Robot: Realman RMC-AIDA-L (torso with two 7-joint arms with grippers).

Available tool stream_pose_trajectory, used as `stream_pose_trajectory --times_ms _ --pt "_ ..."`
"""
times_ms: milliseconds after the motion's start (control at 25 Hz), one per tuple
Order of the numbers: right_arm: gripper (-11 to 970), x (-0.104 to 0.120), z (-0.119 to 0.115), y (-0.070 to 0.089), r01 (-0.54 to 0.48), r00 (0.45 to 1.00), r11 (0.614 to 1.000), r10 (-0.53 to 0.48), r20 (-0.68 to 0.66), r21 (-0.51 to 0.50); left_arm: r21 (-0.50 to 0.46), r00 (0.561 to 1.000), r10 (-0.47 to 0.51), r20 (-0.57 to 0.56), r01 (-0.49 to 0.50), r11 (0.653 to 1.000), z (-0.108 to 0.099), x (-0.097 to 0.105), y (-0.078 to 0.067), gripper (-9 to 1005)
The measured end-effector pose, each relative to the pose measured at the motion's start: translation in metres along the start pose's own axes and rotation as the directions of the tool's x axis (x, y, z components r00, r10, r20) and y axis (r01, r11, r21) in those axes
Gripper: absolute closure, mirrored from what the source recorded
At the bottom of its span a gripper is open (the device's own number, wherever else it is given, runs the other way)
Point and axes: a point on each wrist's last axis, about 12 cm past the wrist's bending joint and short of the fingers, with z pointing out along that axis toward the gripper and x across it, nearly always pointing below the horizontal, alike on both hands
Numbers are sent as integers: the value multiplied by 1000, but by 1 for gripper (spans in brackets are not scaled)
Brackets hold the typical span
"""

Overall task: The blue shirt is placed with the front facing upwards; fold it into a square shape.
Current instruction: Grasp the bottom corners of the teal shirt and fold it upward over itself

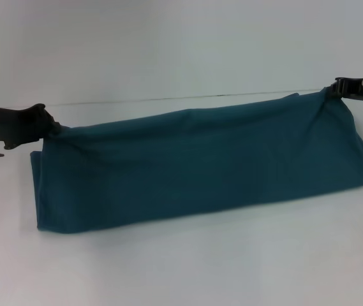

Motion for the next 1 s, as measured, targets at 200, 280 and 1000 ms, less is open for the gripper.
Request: stream_pose_trajectory --times_ms 200,280,1000 --pt "898 4 6 0 9 1000 1000 -10 10 26 -10 1000 -9 27 9 1000 4 1 1 871" --pt "900 5 9 1 17 1000 999 -18 9 33 -15 999 -15 30 16 1000 7 2 3 870" --pt "848 -1 30 27 103 994 992 -105 38 69 -15 999 -30 20 31 999 14 10 3 865"
